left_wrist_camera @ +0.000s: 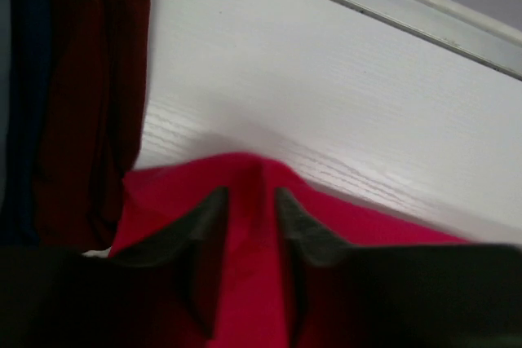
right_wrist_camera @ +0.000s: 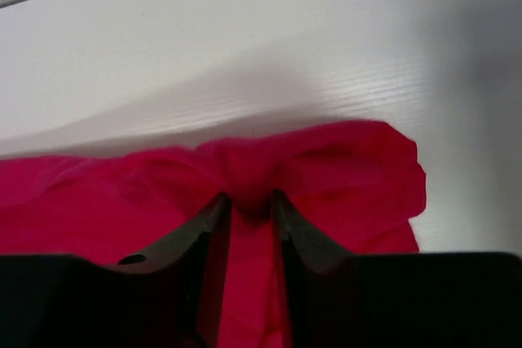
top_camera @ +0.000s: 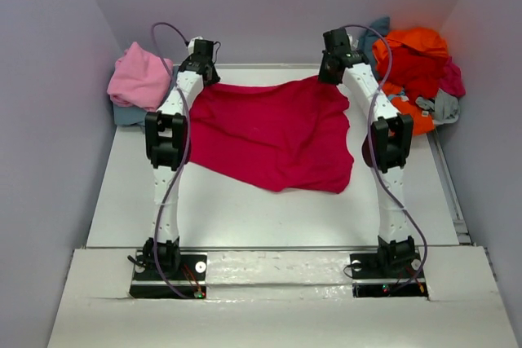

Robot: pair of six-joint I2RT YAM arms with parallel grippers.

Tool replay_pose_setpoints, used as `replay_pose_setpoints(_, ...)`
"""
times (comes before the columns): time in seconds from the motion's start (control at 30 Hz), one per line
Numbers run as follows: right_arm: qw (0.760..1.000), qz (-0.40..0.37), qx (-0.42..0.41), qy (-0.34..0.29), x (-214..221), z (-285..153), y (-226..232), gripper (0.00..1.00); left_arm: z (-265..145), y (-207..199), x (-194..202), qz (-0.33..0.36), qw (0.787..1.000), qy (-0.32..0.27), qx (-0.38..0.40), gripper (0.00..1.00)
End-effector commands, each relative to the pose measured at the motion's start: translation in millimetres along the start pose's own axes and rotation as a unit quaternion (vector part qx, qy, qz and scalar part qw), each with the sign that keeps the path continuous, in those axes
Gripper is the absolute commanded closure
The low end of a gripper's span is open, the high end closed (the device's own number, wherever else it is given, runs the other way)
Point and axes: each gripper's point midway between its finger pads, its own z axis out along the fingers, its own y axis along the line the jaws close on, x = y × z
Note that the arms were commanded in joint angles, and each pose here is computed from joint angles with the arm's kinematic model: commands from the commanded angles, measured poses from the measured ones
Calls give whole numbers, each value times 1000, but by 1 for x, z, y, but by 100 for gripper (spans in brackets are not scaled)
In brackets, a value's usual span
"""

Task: Fold and stack the t-shirts
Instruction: Flatten out the tshirt

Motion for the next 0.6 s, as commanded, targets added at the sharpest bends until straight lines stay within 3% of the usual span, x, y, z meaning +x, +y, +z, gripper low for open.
replay_pose_setpoints(0.0,1000,1,-18,0,6,-17,1,34,-16,2,-11,-10,1000,-9,7,32)
replay_pose_setpoints(0.03,1000,0,-19,-6,5,-24,-1,22,-23,5,-15,-9,1000,-19,4,22)
replay_pose_setpoints(0.07,1000,0,-18,-9,4,-27,-3,17,-29,2,-14,-5,1000,-24,6,17)
replay_pose_setpoints(0.13,999,3,-20,-24,-5,-43,-4,3,-46,4,-26,-4,999,-43,10,11)
replay_pose_setpoints(0.17,1000,1,-17,-16,3,-42,-8,1,-53,-1,-26,0,999,-48,12,11)
replay_pose_setpoints(0.4,999,14,-28,-34,12,-100,-16,1,-117,-3,-29,24,997,-77,8,10)
replay_pose_setpoints(0.53,999,17,-32,4,54,-122,-23,5,-152,-2,-2,38,998,-47,0,11)
replay_pose_setpoints(0.57,999,15,-39,13,66,-127,-21,10,-152,6,16,47,998,-31,-15,11)
